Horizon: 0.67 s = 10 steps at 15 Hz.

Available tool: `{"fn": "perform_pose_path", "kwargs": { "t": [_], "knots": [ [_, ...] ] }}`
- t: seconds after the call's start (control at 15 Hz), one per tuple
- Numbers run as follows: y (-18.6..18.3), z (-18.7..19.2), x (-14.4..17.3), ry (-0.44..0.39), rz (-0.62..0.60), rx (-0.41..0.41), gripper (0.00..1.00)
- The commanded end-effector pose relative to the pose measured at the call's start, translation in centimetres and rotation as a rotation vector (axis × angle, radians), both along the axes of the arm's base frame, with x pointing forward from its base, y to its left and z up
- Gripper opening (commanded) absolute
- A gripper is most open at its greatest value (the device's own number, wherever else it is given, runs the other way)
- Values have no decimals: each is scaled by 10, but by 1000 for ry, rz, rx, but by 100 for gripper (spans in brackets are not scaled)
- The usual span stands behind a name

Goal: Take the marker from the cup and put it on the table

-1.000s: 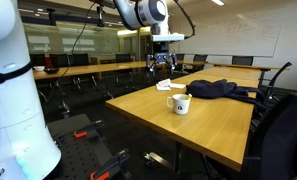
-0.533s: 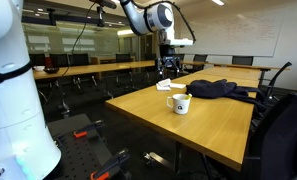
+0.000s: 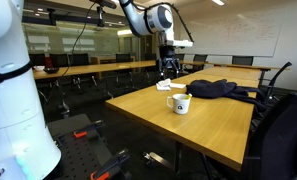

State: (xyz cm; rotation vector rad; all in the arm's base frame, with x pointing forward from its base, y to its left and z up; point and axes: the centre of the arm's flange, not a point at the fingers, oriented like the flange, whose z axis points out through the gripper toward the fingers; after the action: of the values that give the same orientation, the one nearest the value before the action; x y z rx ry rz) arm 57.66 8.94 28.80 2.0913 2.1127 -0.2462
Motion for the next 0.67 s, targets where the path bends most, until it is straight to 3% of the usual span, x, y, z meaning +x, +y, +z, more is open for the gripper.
{"fn": "perform_pose_path", "kwargs": {
  "t": [0.0,0.4,0.47,0.53,0.6],
  "knots": [
    [-8,-17,6,-3,198,-35,88],
    [-17,-51,23,8,411,-15,65],
    [-19,-56,24,16,421,-19,67],
    [-22,-60,27,25,429,-17,60],
    [-24,-64,30,32,436,-19,63]
  ]
}}
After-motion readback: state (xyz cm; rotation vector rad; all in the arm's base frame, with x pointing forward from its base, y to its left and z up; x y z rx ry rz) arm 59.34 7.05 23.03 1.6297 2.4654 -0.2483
